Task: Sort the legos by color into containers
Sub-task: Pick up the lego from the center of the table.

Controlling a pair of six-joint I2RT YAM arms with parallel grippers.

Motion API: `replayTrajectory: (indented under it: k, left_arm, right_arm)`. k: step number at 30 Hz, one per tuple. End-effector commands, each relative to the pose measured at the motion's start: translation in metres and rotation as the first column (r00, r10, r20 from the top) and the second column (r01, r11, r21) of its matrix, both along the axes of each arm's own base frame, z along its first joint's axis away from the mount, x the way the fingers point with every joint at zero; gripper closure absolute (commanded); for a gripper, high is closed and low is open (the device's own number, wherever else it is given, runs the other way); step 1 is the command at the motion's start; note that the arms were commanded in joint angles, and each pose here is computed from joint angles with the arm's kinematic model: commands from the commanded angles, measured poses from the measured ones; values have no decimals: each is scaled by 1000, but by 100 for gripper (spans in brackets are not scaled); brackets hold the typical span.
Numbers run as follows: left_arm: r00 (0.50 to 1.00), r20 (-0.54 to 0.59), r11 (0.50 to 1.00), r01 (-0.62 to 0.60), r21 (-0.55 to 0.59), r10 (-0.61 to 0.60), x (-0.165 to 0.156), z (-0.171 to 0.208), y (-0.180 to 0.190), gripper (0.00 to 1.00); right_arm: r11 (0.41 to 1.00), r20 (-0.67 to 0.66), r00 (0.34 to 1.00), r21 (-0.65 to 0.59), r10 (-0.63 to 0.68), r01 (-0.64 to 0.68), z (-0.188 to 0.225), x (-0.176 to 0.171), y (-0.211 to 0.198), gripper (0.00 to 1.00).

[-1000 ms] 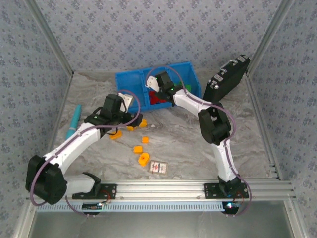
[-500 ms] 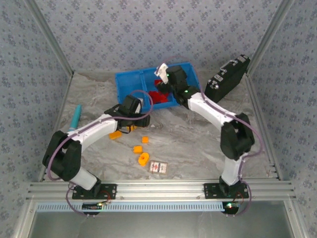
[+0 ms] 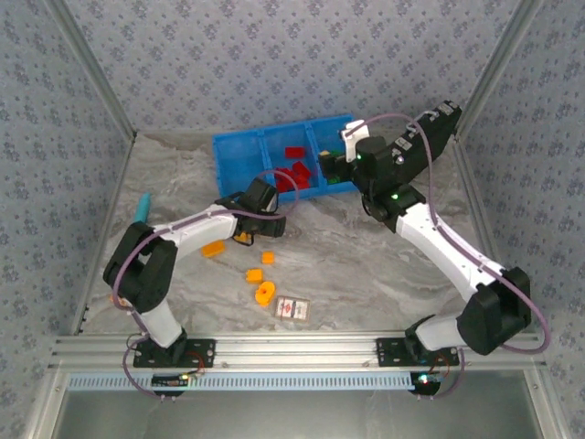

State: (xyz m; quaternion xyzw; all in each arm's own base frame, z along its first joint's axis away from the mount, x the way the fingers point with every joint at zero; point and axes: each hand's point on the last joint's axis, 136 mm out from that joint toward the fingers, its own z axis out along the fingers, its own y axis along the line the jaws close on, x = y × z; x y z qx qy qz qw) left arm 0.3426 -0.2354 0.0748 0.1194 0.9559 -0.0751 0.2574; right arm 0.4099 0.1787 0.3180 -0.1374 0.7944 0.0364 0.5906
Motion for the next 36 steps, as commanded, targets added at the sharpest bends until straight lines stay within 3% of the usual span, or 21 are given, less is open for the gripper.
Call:
replayTrajectory:
  k: [1,6,13,36]
  left_arm:
    - [999,38,999,-21,32,20,11,3,3,25]
    - [1000,22,999,-24,49,23,12,-7,3,25]
    - [999,11,998,-36,59,36,16,-19,2,26]
    - [997,-68,994,-33,100,40,13,-47,1,62]
  right_arm:
    - [996,-32,999,93,16,-13,7,-20,-4,0]
    - [983,-77,989,148,122,-110,-12,-51,-1,0]
    - [985,-139,987,164,83,-60,-28,-68,-20,0]
    - [992,-213,977,128,6,22,-46,-63,-44,0]
